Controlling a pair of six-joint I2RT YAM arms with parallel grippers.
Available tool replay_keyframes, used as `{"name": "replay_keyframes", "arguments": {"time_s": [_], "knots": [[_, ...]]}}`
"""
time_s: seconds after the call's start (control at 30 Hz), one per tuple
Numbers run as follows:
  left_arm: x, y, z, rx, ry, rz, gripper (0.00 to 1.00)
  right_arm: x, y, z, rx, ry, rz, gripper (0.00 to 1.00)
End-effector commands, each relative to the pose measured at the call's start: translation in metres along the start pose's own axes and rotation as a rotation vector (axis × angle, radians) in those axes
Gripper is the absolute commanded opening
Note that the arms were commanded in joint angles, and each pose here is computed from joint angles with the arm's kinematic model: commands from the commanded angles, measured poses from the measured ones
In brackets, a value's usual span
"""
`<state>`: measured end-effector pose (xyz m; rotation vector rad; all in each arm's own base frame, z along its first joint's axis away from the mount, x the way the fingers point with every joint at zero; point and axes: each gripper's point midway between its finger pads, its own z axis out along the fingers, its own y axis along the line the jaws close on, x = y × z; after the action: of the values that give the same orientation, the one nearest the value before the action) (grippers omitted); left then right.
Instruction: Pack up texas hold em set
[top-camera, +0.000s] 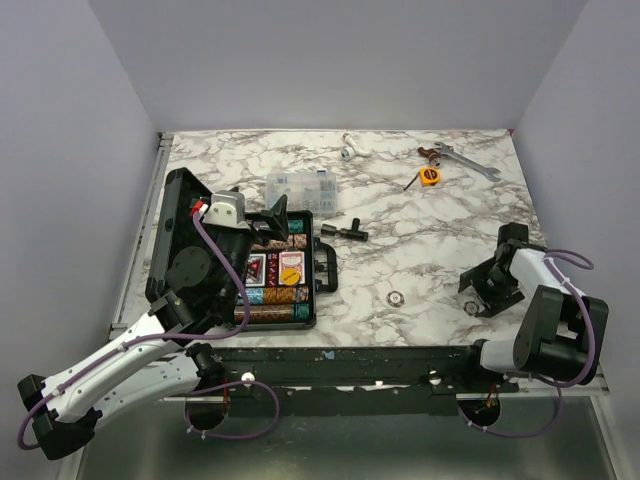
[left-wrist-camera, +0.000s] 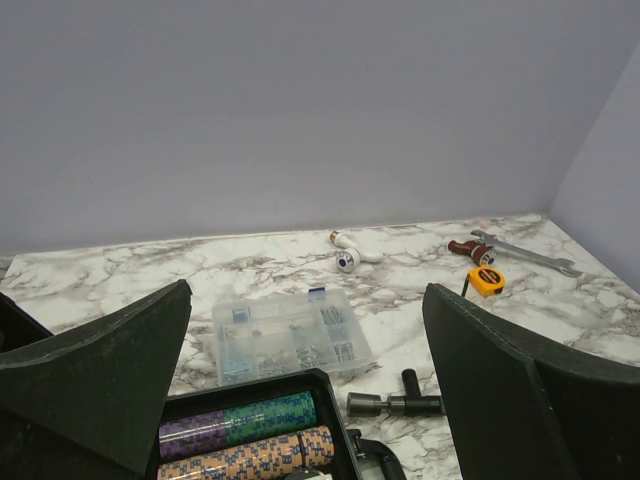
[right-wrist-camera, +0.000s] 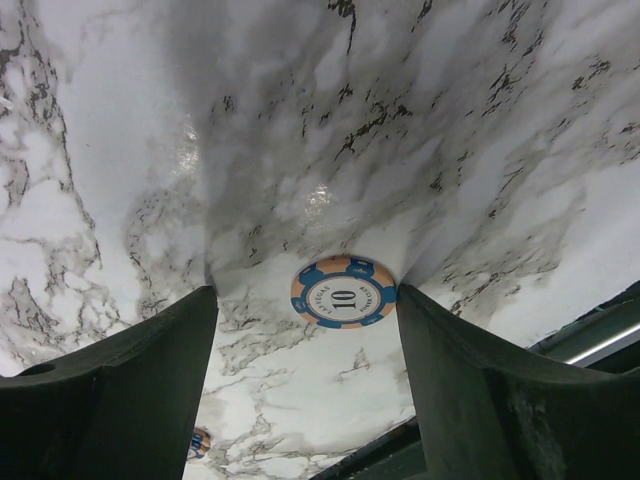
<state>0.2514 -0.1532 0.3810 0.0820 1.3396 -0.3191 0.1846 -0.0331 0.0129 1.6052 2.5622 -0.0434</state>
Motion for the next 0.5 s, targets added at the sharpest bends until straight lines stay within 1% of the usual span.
{"name": "replay_keyframes", "arguments": {"time_s": [0.0, 0.17, 0.27, 0.4, 0.47], "knots": [[-0.011, -0.001, -0.001, 0.007, -0.027, -0.024, 0.98, 0.0, 0.006, 0.01, -0.026, 0.021, 0.028, 0.73], [-0.012, -0.001, -0.001, 0.004, -0.03, -0.023, 0.99, 0.006, 0.005, 0.02, -0.009, 0.052, 0.04, 0.68], [-0.012, 0.0, -0.001, 0.004, -0.033, -0.021, 0.99, 0.01, 0.003, 0.024, -0.002, 0.068, 0.05, 0.61], [-0.011, -0.001, -0.001, 0.005, -0.031, -0.021, 0.98, 0.019, 0.003, 0.028, -0.017, 0.107, 0.048, 0.58], [-0.01, -0.001, 0.0, 0.005, -0.029, -0.021, 0.98, 0.021, 0.002, 0.029, -0.013, 0.111, 0.044, 0.54]]}}
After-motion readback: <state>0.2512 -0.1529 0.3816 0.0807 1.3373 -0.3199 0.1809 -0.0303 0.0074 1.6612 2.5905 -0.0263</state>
